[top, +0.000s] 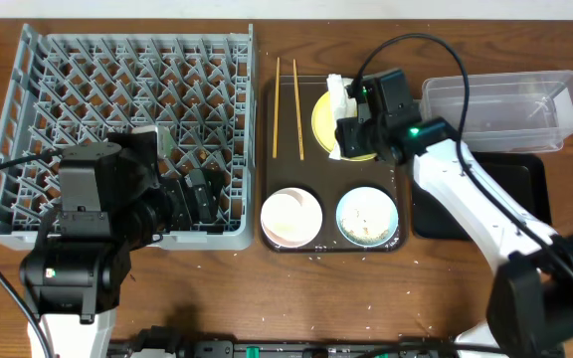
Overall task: Sort waste into correct bins and load items into the dishwasher
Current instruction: 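Grasp the napkin and wrapper, drop them into the clear bin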
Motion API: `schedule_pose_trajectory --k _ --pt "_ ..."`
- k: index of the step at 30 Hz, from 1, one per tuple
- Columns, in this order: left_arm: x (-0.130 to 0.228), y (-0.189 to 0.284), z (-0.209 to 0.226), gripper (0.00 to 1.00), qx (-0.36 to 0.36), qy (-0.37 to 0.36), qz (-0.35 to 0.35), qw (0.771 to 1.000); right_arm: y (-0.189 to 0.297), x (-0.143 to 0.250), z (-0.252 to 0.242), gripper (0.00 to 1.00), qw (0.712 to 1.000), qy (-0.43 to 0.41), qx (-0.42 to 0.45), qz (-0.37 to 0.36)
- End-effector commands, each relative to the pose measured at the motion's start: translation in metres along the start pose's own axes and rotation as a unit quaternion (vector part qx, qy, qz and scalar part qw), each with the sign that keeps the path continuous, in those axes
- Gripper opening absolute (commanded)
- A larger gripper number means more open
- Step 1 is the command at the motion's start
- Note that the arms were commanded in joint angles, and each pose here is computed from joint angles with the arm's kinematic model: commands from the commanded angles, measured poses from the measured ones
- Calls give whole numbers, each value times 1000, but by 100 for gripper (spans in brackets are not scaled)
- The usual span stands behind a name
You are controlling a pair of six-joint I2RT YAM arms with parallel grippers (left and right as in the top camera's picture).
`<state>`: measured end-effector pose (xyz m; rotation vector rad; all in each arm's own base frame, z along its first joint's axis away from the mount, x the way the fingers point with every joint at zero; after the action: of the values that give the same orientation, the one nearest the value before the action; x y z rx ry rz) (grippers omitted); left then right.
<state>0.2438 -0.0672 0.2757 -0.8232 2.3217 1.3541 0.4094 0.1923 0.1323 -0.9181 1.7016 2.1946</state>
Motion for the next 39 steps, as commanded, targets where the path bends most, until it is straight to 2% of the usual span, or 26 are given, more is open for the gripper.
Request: schedule_pose_trajectory --k 1,5,8,9,11,12,13,15,17,20,23,25,28,29,32,34,35,36,37,38,39 --pt "-1 3 -3 91 8 -8 -1 1000 -43 -3 -7 56 1000 -17 18 -12" --pt "-2 2 -2 91 4 -8 -2 1000 -101 8 -15 57 999 -18 25 -17" --pt "-2 2 -2 91 4 -8 -1 1000 -125 25 -24 56 998 -44 45 -3" --pt "-2 2 -2 91 4 -8 -1 1000 -129 28 -25 49 998 -51 46 2" --pt "-2 2 -2 91 4 -8 -1 1000 -131 32 -25 28 997 -61 47 7" --pt "-2 2 -2 91 4 -8 -1 1000 -130 32 -25 7 997 -63 45 9" --pt "-2 2 -2 91 4 -8 -1 1000 -125 30 -24 1 997 -68 44 10" --pt "-2 2 -2 91 4 -8 -1 1000 -108 18 -17 1 996 -87 17 2" --pt "-2 2 -2 91 4 -8 -1 1000 -80 -7 -2 1 994 -96 -46 -24" --pt "-2 2 -2 91 4 -8 -1 1000 -24 -46 -5 1 983 -136 -95 -76" --pt "0 2 -1 91 3 -7 2 1000 21 -49 -55 1 959 -266 -33 -88" --pt "0 2 -1 91 2 -7 2 1000 39 -35 -107 1 933 -343 56 -91" --pt "1 2 -1 91 2 -6 3 1000 57 -16 -183 1 878 -437 159 -116" --pt "1 2 -1 91 2 -6 4 1000 60 -13 -197 1 864 -456 172 -123" --pt "1 2 -1 91 2 -6 3 1000 61 -4 -217 1 848 -481 186 -123" --pt "1 2 -1 91 2 -6 3 1000 57 2 -227 7 842 -483 210 -121" --pt "1 2 -1 91 2 -6 4 1000 55 7 -233 15 837 -481 230 -119" --pt "1 2 -1 91 2 -6 4 1000 55 8 -236 29 835 -481 238 -120" --pt "1 2 -1 91 2 -6 4 1000 54 7 -237 54 835 -480 239 -124" --pt "1 2 -1 91 2 -6 4 1000 55 -17 -228 89 874 -420 198 -141" --pt "1 2 -1 91 2 -6 4 1000 55 -27 -217 98 893 -395 163 -144"
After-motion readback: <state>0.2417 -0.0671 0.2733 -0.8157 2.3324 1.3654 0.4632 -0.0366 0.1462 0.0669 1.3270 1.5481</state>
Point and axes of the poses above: each gripper's point midway between its finger pads, its own y axis back along the fingers, its own z axis along the line the jaws close on, x = y × z, the point moved 1 cm from there along y, back along the fingers, and after that the axes turned 6 degrees about y, right-handed, at the moved point
